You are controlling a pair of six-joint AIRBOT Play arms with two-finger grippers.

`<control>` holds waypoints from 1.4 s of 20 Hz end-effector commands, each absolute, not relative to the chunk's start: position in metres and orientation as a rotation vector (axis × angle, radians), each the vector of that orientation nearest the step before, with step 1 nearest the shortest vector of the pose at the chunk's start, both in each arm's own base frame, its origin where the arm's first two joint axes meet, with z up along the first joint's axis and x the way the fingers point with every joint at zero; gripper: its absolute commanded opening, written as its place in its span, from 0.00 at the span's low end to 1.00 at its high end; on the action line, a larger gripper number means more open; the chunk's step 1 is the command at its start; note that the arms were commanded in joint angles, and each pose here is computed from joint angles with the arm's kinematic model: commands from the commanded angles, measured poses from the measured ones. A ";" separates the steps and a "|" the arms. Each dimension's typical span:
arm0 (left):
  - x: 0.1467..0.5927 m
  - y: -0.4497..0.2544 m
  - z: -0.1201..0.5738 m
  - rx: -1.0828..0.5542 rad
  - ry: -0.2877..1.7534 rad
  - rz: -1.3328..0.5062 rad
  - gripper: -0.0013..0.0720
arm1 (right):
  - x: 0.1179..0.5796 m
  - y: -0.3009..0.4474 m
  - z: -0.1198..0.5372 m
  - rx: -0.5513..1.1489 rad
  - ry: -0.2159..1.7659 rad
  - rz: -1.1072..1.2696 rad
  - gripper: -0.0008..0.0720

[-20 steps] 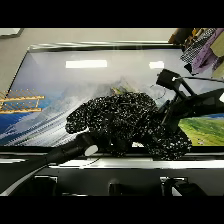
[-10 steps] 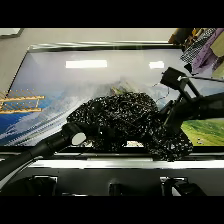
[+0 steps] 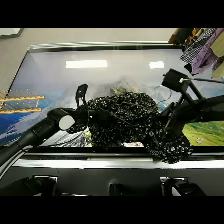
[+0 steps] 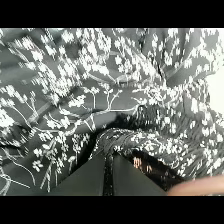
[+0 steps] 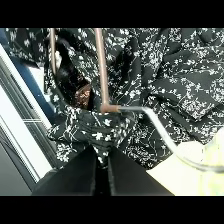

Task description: Fold the clothes and pants, and hang the long-sleeved shirts on hangers.

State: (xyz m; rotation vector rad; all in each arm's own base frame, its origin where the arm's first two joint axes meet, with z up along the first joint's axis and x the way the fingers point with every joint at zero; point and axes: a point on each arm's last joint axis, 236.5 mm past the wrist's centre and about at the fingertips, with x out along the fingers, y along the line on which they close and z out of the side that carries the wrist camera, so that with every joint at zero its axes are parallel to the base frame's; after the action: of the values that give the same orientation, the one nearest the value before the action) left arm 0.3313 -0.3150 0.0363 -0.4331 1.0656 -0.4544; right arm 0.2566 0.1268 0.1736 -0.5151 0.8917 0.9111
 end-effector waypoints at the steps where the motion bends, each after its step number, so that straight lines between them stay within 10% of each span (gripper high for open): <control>1: 0.346 -0.303 0.048 -0.426 1.042 -0.434 0.04 | 0.256 0.126 0.174 -0.519 0.893 0.913 0.05; 28: 0.369 -0.299 0.108 -0.316 0.929 -0.467 0.04 | 0.261 0.084 0.147 -0.553 1.077 0.745 0.05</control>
State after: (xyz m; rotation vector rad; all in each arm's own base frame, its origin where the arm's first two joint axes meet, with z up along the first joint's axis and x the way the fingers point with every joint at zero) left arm 0.3662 -0.3033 0.1083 -0.3408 0.9373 -0.4768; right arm 0.2717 0.0966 0.1471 -0.5379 1.0317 0.7875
